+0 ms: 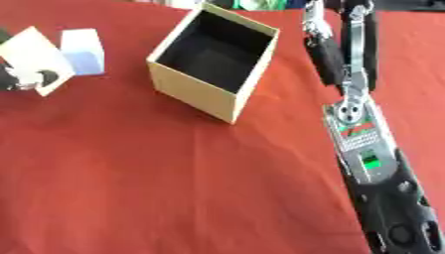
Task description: Pick up objects on the table and place them in the box.
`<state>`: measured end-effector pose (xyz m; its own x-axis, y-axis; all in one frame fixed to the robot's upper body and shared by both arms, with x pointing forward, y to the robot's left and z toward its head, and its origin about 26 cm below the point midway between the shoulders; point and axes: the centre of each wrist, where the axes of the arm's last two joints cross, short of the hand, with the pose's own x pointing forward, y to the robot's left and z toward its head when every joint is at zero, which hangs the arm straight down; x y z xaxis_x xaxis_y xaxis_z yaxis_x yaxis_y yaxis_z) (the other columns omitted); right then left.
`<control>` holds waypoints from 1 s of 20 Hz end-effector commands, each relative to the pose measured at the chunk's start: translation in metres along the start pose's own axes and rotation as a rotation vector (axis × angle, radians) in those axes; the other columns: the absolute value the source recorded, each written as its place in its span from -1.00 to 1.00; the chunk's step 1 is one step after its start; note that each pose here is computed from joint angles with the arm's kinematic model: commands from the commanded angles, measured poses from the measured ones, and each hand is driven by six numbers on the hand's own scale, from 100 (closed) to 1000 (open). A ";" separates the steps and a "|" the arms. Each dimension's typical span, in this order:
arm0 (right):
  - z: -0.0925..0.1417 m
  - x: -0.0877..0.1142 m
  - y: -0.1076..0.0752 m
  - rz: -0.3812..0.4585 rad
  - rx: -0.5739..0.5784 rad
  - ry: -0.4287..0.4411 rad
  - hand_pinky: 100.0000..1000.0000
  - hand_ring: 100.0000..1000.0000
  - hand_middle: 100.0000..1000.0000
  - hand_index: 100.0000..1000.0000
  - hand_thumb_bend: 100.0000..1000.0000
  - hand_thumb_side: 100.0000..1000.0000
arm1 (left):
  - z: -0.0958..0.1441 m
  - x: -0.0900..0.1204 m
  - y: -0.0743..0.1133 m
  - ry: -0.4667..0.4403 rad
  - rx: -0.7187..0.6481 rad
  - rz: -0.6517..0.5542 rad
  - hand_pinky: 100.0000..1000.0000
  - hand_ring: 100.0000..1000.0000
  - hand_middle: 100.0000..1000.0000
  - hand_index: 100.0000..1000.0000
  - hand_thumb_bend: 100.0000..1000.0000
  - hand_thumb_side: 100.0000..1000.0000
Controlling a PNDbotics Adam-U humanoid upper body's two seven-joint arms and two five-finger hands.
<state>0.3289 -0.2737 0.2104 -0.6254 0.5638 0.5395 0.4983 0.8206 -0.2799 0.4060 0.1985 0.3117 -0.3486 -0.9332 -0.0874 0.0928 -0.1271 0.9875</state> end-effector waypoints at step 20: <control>-0.006 0.006 -0.004 0.000 -0.016 -0.030 0.54 0.44 0.34 1.00 -1.00 0.62 | 0.004 0.019 0.031 -0.024 0.124 0.000 0.29 0.51 0.18 -0.18 -1.00 0.07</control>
<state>0.3289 -0.2737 0.2105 -0.6251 0.5634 0.5402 0.4991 0.8206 -0.2784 0.4041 0.1792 0.3270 -0.3610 -0.9284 -0.0878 0.0214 -0.1023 0.9945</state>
